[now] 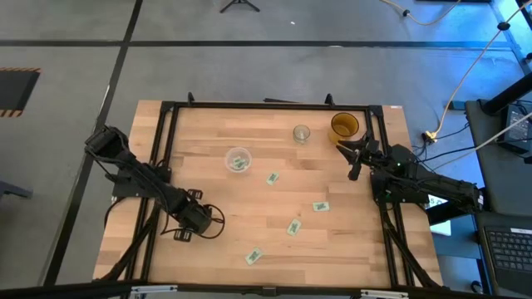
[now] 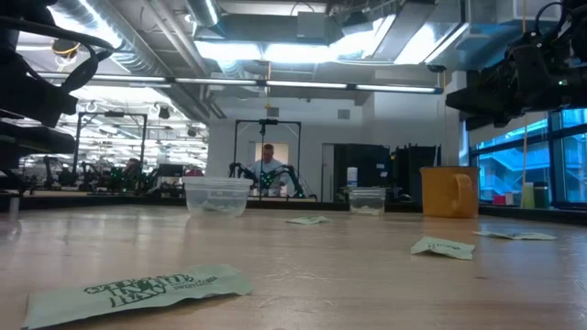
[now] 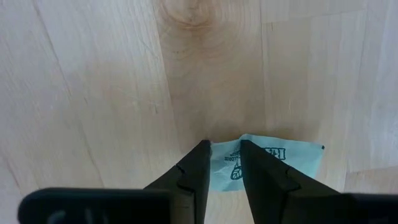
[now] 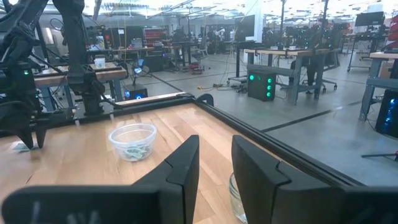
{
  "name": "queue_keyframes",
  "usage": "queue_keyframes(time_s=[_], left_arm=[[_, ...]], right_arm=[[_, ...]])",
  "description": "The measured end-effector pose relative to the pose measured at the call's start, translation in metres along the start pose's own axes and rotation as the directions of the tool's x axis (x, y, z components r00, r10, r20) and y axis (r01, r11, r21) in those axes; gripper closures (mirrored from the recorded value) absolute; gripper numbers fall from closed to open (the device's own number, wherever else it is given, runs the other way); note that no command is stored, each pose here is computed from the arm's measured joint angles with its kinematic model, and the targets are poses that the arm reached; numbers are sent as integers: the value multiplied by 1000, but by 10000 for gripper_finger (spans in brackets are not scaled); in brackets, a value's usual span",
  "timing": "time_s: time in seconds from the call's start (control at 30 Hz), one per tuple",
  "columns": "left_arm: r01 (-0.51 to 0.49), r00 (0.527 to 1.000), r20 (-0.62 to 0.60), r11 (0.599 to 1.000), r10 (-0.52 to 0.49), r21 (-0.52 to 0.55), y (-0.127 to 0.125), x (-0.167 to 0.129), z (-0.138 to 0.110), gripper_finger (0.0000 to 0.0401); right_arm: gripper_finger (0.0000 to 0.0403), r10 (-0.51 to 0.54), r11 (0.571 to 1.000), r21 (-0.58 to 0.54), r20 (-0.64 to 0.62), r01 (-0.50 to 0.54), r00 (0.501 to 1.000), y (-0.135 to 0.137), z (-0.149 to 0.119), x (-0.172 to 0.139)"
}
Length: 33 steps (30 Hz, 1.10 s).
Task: Pick and place Stevia / Truvia into bins
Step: Put the stevia packet into the transparent container
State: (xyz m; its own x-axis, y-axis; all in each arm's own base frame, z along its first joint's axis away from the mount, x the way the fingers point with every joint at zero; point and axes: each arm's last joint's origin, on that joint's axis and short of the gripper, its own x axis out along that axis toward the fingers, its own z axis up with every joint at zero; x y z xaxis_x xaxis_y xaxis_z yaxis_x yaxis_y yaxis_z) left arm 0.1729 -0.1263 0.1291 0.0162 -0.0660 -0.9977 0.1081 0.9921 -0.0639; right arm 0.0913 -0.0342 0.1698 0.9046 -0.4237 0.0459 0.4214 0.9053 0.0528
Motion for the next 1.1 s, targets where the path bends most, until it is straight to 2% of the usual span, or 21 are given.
queue_keyframes(time_s=[0.43,1.1], left_arm=[[6,1000,2,1000,-6,0,0,0,0,338],[10,1000,27,1000,-10,1,0,-4,-1,338]], right_arm=[[304,0,1000,0,0,0,1000,0,0,0],[304,0,1000,0,0,0,1000,0,0,0]])
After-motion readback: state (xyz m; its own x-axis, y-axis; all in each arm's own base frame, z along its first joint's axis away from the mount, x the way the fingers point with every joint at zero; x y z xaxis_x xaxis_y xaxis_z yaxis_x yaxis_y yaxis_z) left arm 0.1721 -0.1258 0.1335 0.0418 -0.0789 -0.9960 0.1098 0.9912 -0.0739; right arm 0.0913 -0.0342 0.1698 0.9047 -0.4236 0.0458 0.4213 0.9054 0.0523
